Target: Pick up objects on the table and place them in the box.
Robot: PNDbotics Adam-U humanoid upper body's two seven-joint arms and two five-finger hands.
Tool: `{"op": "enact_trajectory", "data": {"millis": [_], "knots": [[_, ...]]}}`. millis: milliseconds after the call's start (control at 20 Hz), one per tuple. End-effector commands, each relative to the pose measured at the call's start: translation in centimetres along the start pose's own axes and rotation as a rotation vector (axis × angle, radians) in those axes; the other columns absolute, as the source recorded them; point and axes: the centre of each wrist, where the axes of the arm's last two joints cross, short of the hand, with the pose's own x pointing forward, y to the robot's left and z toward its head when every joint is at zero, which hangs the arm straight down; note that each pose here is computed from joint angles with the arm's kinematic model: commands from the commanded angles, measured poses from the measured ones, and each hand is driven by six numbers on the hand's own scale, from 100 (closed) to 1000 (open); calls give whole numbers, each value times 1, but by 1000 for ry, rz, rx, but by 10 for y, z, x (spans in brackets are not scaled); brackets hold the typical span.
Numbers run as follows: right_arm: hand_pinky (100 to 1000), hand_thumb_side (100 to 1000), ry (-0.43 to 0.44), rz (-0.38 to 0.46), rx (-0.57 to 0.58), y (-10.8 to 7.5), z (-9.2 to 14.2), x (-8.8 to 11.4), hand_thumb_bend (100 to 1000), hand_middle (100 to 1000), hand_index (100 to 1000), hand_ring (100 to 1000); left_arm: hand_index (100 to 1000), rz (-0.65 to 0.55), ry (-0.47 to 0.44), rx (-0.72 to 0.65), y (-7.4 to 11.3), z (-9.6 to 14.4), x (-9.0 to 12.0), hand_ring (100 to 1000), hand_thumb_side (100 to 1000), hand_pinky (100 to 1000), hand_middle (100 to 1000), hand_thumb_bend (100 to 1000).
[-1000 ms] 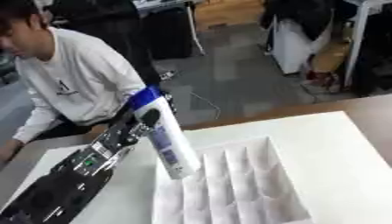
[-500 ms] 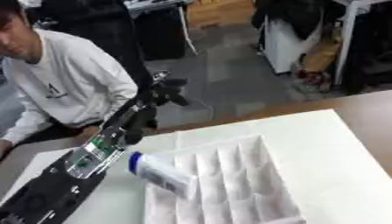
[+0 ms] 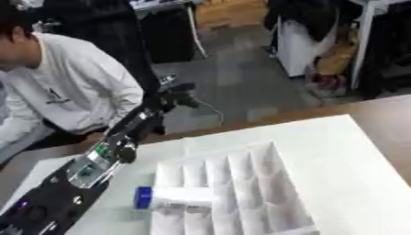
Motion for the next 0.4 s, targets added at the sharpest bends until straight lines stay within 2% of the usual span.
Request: {"op": "enact_trajectory", "data": {"millis": [50,250,400], "knots": [[471,866,-18,15,-4,-6,-3,4,581,483,575,550,948,-43,-30,1,22,2,7,766,928,905,982,937],[470,863,-2,30,-2,-7,2,2,584,482,574,548,936,-30,-30,65,30,16,18,734,899,872,967,884],[467,857,16,42,-1,-9,7,-1,588,478,569,544,924,3,-53,125,34,23,36,698,886,829,954,837]]}}
